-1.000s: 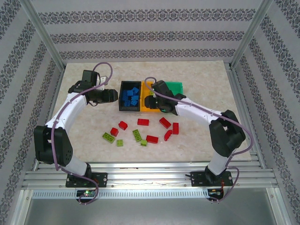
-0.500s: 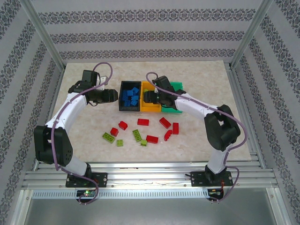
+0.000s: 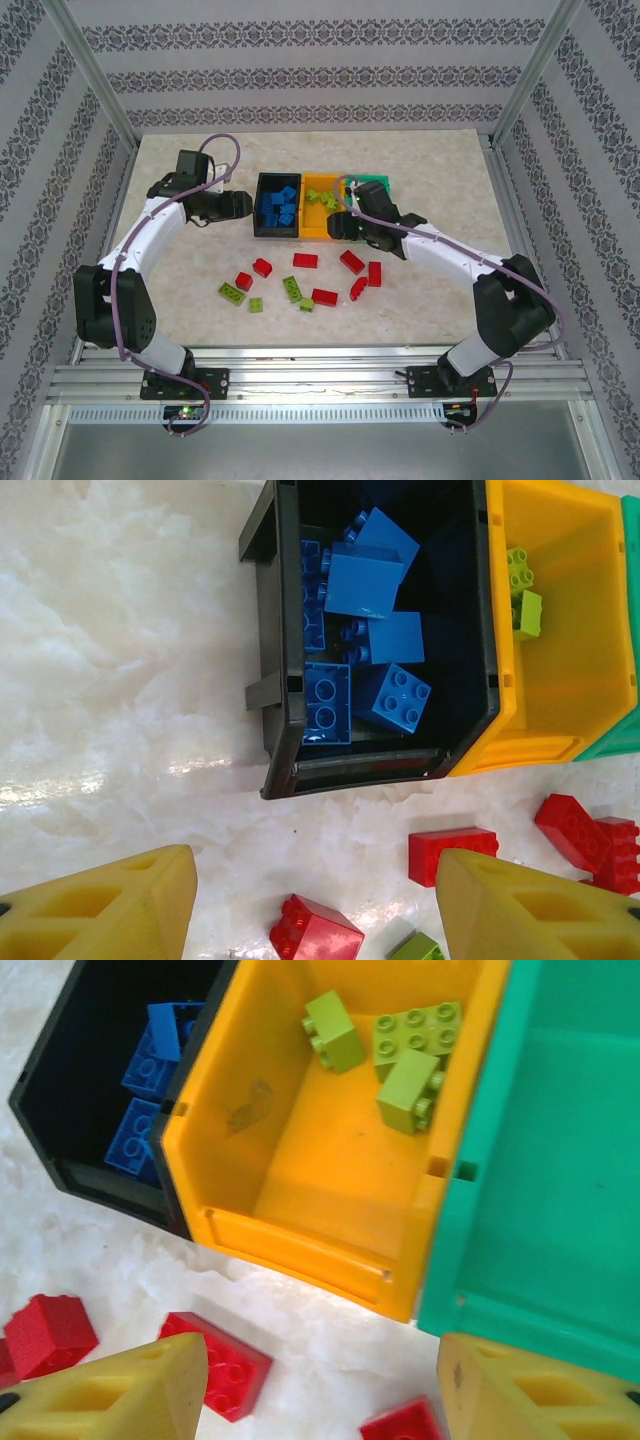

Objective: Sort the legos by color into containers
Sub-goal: Pick up the lego from the middle-left of the table, then place the lego in the container.

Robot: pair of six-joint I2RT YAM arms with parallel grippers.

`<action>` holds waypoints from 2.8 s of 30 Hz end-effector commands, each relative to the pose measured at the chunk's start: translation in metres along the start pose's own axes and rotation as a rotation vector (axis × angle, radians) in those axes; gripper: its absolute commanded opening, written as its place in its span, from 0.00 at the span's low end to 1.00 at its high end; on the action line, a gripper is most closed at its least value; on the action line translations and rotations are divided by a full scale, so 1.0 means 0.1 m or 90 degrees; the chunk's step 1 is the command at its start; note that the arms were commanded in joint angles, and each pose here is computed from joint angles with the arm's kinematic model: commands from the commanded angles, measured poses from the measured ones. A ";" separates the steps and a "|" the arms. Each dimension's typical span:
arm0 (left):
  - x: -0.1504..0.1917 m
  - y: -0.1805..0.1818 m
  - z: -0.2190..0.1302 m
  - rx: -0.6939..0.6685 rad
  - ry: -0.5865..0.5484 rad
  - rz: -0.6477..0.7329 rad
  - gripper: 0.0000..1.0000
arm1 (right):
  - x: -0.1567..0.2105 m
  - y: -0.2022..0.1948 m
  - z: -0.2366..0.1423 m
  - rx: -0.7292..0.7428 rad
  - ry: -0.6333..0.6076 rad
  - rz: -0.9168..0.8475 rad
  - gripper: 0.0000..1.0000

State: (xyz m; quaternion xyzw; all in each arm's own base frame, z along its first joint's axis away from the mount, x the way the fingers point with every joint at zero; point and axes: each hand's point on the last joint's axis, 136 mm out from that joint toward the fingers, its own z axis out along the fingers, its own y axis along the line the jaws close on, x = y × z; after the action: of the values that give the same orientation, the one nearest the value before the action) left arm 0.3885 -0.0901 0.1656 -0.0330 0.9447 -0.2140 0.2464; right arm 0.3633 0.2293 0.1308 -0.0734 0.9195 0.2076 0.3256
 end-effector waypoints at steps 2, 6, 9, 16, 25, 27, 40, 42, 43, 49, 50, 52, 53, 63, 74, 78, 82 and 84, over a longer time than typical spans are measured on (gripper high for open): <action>0.15 -0.04 0.10 0.033 0.026 -0.067 0.64 | -0.10 -0.17 -0.05 0.012 -0.034 -0.024 0.63; 0.46 -0.20 0.10 0.011 0.037 -0.043 0.64 | -0.13 -0.29 -0.03 0.013 -0.053 -0.022 0.63; 0.79 -0.32 0.12 -0.024 0.071 -0.018 0.64 | -0.11 -0.36 0.01 0.008 -0.066 -0.021 0.63; 1.49 -0.62 0.17 -0.040 0.125 -0.003 0.64 | 0.07 -0.41 0.04 0.014 -0.086 -0.074 0.63; 2.09 -0.79 0.37 -0.099 0.209 0.042 0.63 | 0.15 -0.43 -0.01 0.004 -0.129 -0.069 0.63; 2.15 -0.76 0.45 -0.112 0.220 0.032 0.63 | 0.15 -0.42 -0.02 0.003 -0.129 -0.069 0.63; 2.07 -0.87 0.96 -0.114 0.204 -0.043 0.64 | 0.23 -0.30 -0.01 -0.022 -0.112 -0.071 0.63; 2.06 -0.86 0.99 -0.124 0.203 -0.047 0.64 | 0.26 -0.31 -0.02 -0.021 -0.107 -0.068 0.63; 2.06 -0.85 1.01 -0.130 0.204 -0.049 0.63 | 0.26 -0.31 -0.03 -0.022 -0.110 -0.067 0.63; 2.11 -0.77 1.07 -0.164 0.226 -0.048 0.56 | 0.26 -0.32 -0.01 -0.023 -0.106 -0.064 0.64; 2.10 -0.77 1.07 -0.165 0.225 -0.046 0.54 | 0.26 -0.32 -0.01 -0.025 -0.105 -0.063 0.63; 2.09 -0.78 1.06 -0.164 0.224 -0.038 0.49 | 0.27 -0.31 0.00 -0.027 -0.104 -0.061 0.64; 2.07 -0.79 1.06 -0.161 0.222 -0.034 0.43 | 0.27 -0.31 0.01 -0.028 -0.103 -0.060 0.64; 1.88 -0.95 0.91 -0.108 0.167 0.004 0.28 | 0.28 -0.30 0.03 -0.034 -0.099 -0.056 0.64; 1.64 -1.18 0.79 -0.042 0.106 0.027 0.23 | 0.28 -0.31 0.03 -0.034 -0.100 -0.053 0.64; 1.44 -1.24 0.73 -0.037 0.071 0.047 0.21 | 0.28 -0.31 0.03 -0.034 -0.101 -0.052 0.64; 1.15 -1.33 0.70 -0.038 0.036 0.078 0.22 | 0.28 -0.30 0.03 -0.036 -0.101 -0.050 0.64; 0.96 -1.35 0.71 -0.049 0.026 0.091 0.24 | 0.27 -0.31 0.02 -0.033 -0.103 -0.051 0.64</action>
State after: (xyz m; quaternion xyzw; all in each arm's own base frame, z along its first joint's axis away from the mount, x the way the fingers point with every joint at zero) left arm 0.3019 -0.2583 0.1012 0.0101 0.9649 -0.1750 0.1956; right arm 0.3520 0.1989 0.0996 -0.1042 0.8850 0.2113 0.4016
